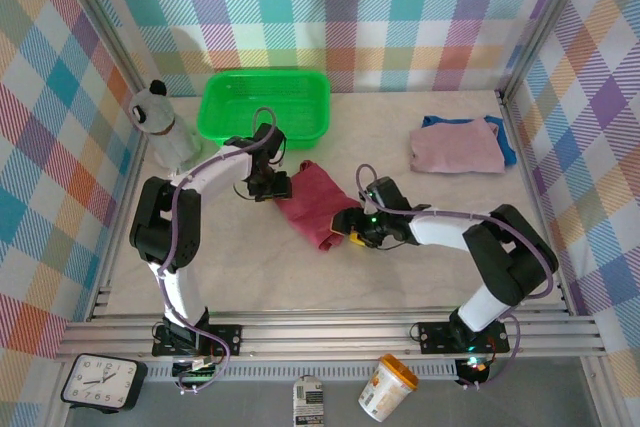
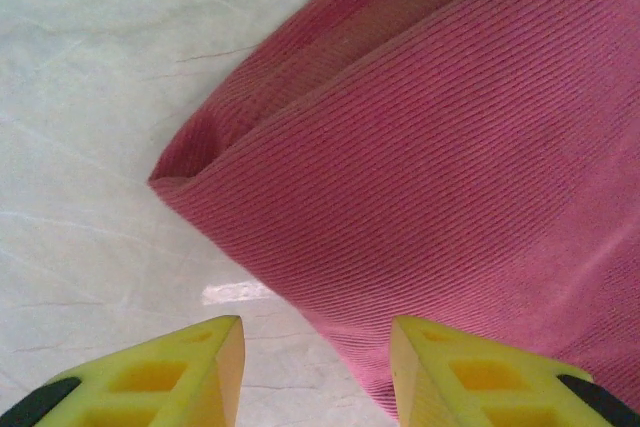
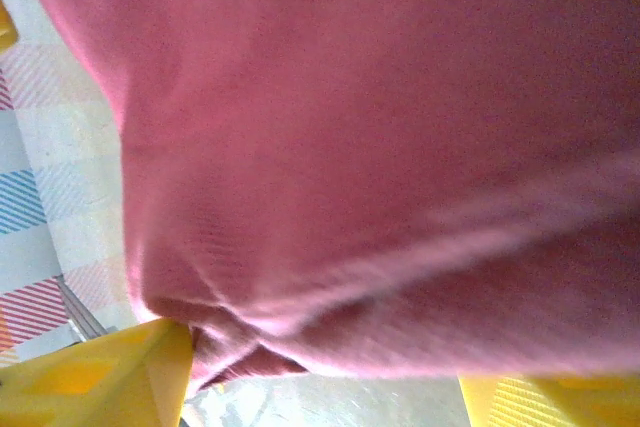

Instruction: Fold and stack the tank tops

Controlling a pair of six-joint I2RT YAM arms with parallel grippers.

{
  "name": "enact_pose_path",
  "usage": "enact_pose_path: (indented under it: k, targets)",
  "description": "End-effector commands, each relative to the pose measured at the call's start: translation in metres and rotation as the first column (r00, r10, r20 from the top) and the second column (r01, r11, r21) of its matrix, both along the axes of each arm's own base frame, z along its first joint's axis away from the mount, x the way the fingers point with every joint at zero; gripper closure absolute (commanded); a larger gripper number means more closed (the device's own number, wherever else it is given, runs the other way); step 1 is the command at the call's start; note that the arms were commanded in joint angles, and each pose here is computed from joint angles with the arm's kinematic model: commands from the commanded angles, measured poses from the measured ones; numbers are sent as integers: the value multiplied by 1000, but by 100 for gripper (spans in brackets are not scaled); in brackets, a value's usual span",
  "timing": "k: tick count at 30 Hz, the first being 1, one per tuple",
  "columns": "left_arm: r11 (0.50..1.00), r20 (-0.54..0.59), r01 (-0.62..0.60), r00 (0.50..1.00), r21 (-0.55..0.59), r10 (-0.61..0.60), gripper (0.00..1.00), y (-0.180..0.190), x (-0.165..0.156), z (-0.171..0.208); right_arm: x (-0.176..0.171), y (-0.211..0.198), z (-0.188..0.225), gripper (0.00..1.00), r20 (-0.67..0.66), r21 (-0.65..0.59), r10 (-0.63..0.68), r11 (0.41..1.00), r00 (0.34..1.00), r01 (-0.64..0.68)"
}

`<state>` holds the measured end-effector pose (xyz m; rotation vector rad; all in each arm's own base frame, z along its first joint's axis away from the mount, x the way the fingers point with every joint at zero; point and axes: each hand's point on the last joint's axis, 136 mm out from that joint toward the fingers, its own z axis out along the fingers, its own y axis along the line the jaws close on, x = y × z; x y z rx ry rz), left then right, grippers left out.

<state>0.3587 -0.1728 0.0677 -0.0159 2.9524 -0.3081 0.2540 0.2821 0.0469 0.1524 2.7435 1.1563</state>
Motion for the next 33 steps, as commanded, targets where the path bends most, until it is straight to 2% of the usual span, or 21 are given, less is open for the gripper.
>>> enact_pose_path:
  k: [1,9,14,18,26,30,33]
  targets:
    - [999,-26,23,999,-28,-24,58,-4,-5,-7,13,19,16,30,36,68,-8,998,999,6]
    - [999,-65,30,997,-36,-32,58,-5,-12,-22,14,35,16,32,20,85,-2,996,1000,1]
    - [999,-74,32,997,-39,-35,58,-5,-15,-25,15,43,18,38,-8,123,-11,992,1000,12]
    - [999,-82,33,996,-38,-36,58,-4,-16,-30,16,50,23,48,-17,149,-18,989,1000,21]
    - [999,-105,40,994,-27,-42,58,-3,-20,-37,25,53,34,80,-12,198,-65,978,998,67]
    - [999,-114,37,993,-27,-40,58,-1,-21,-39,26,49,36,89,-7,227,-112,968,994,111]
    - [999,-113,30,993,-26,-33,58,1,-20,-38,28,48,32,94,-38,298,-173,938,984,177]
